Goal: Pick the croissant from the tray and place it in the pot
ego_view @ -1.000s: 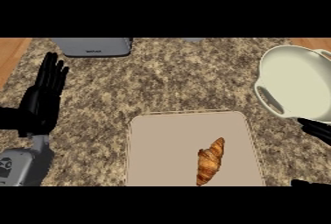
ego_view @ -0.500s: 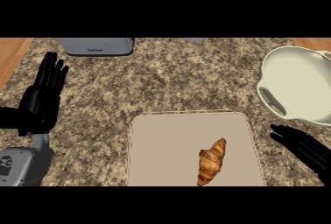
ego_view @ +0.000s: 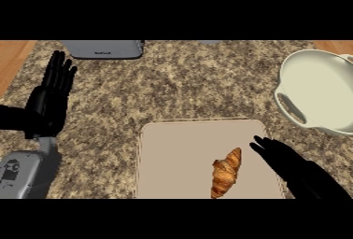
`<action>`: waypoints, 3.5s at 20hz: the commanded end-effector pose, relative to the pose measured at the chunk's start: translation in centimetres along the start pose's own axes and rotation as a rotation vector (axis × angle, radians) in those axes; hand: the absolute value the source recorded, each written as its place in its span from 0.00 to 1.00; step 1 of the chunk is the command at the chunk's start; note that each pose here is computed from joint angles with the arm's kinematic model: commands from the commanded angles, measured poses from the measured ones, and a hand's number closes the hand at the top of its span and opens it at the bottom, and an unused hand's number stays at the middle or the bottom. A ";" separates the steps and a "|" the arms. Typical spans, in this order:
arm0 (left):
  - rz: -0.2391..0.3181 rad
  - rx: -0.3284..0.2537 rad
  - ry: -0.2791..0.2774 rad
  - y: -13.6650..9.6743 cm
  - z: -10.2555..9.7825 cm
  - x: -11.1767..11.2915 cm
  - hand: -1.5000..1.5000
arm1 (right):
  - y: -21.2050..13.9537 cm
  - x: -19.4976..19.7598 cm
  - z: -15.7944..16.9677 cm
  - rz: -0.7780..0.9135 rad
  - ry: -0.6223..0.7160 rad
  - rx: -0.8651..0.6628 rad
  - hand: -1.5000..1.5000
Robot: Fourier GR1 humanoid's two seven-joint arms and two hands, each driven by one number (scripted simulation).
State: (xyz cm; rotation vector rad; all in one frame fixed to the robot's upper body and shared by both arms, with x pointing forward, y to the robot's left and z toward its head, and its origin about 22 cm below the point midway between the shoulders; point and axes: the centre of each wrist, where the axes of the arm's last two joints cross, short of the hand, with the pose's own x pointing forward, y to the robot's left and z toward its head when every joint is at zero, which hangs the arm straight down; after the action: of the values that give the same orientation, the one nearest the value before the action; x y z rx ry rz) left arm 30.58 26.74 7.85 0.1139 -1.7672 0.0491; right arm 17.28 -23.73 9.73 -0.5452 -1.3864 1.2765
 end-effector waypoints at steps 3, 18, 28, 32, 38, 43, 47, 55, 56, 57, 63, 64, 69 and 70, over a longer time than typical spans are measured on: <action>-0.014 0.003 -0.007 1.5 -0.4 1.2 0.50 | 2.8 0.1 -2.4 -0.019 0.038 0.074 0.00; 0.009 -0.013 0.024 -1.4 0.0 -0.2 0.50 | 7.0 2.2 -3.6 0.034 0.017 0.048 0.00; 0.002 0.015 -0.004 0.0 0.6 1.6 0.50 | 10.5 0.4 -6.8 0.050 0.081 0.038 0.00; 0.003 0.013 -0.001 -0.8 -0.4 -0.4 0.50 | 10.7 1.1 -8.9 0.044 0.063 0.047 0.00; 0.001 -0.001 0.011 1.3 -0.7 -0.2 0.50 | 11.8 -0.4 -11.2 0.020 0.037 0.085 0.00; -0.012 -0.004 -0.019 1.2 -0.2 -0.4 0.50 | 13.9 1.0 -10.9 0.109 -0.136 0.055 1.00; -0.004 -0.002 -0.002 0.3 0.8 -0.4 0.50 | 15.1 1.3 -9.9 0.122 -0.161 0.052 1.00; 0.014 0.002 0.023 -0.5 -0.6 -0.1 0.50 | 13.1 4.9 -10.9 0.210 -0.111 -0.080 1.00; -0.009 0.011 0.016 2.2 0.2 -1.0 0.50 | 14.0 2.1 -11.3 0.242 -0.077 -0.120 1.00; -0.017 0.004 0.011 0.8 0.1 0.2 0.50 | 9.8 3.7 -10.7 0.227 -0.081 -0.165 1.00; 0.027 -0.073 -0.026 -1.1 -0.3 0.2 0.50 | 3.3 2.8 -18.9 0.105 0.413 -0.299 1.00; 0.020 -0.079 -0.043 -1.4 -0.6 0.6 0.50 | 2.0 3.0 -19.7 0.086 0.454 -0.342 1.00; 0.024 -0.105 -0.042 -2.5 -0.9 0.6 0.50 | -3.5 4.6 -22.9 0.076 0.679 -0.597 1.00; 0.025 -0.098 -0.030 -2.2 -1.4 1.1 0.50 | -4.5 5.0 -23.4 0.100 0.748 -0.634 1.00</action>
State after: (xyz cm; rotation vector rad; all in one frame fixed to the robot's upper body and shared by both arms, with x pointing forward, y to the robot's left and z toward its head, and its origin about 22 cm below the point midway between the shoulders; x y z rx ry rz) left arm 31.46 25.08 8.51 0.0310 -1.7991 -0.0125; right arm 35.90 -12.66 7.70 -1.2270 -1.1769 0.7668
